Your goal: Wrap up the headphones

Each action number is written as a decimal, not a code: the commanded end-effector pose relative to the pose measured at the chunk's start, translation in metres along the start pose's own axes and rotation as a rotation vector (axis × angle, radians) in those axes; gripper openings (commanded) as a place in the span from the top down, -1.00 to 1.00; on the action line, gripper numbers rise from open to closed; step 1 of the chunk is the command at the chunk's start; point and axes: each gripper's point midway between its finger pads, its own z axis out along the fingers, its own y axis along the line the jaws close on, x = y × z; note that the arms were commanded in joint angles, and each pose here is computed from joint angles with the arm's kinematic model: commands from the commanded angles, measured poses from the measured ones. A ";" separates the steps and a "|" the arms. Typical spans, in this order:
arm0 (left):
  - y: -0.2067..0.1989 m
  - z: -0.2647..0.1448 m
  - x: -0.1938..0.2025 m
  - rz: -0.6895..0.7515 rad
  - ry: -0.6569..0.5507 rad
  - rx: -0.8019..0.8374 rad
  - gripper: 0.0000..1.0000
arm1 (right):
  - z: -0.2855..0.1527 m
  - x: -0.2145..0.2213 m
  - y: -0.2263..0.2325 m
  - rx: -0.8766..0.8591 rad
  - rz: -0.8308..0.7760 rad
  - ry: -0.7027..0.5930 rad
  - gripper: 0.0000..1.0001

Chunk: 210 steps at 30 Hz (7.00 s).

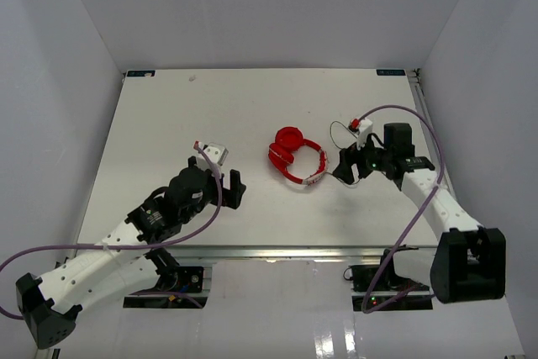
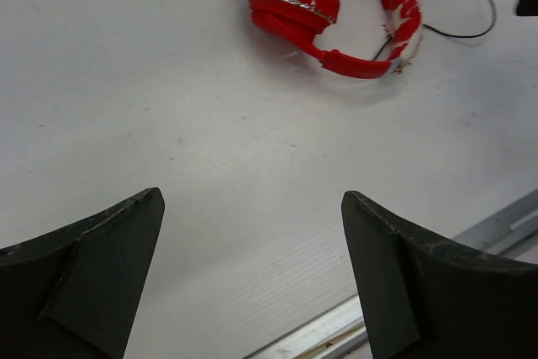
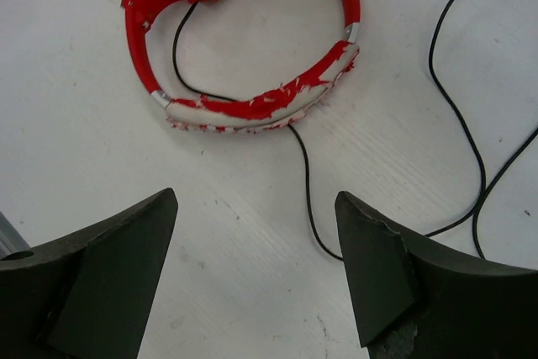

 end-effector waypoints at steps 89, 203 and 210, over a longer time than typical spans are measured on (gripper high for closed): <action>-0.169 0.047 -0.017 0.090 -0.457 0.593 -0.96 | -0.146 -0.205 0.064 -0.145 -0.089 -0.431 0.85; -0.080 0.091 -0.098 0.085 0.073 0.353 1.00 | -0.170 -0.094 0.081 0.011 -0.493 -0.233 0.85; -0.091 0.093 -0.137 -0.014 0.207 0.298 1.00 | -0.159 -0.089 0.037 0.197 -0.446 -0.209 0.85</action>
